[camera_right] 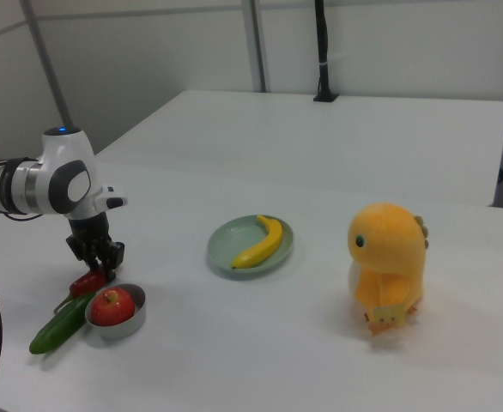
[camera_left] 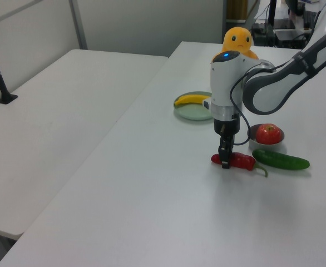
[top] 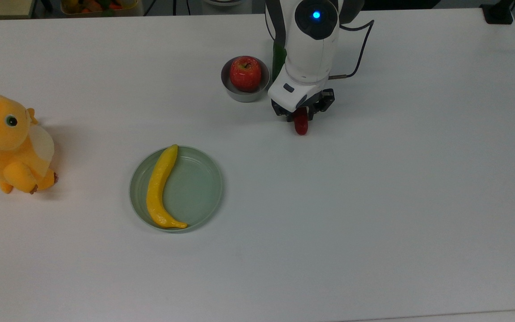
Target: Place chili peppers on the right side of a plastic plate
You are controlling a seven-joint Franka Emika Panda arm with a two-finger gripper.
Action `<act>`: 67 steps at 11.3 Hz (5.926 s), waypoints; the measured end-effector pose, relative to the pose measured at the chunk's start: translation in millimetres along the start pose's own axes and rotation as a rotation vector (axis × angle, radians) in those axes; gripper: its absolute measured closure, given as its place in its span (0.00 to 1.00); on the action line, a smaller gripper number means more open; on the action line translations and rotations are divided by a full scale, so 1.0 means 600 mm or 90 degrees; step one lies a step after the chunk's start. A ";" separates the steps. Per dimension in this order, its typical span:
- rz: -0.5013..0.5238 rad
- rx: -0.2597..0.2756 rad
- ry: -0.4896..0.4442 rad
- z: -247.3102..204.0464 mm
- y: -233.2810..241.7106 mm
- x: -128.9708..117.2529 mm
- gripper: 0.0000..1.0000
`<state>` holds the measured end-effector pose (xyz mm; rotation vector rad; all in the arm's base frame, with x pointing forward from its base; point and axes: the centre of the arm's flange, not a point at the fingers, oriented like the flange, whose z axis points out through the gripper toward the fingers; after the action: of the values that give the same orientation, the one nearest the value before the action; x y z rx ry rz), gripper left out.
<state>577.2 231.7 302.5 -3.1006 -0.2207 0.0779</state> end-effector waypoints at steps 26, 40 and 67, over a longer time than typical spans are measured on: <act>-0.031 -0.066 0.184 -0.348 0.410 0.059 0.61; -0.087 -0.179 0.313 -0.091 0.636 0.134 0.61; 0.050 0.012 0.095 -0.546 0.323 -0.108 0.00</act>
<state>557.4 21.4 625.4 -3.0765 -0.0921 -0.1486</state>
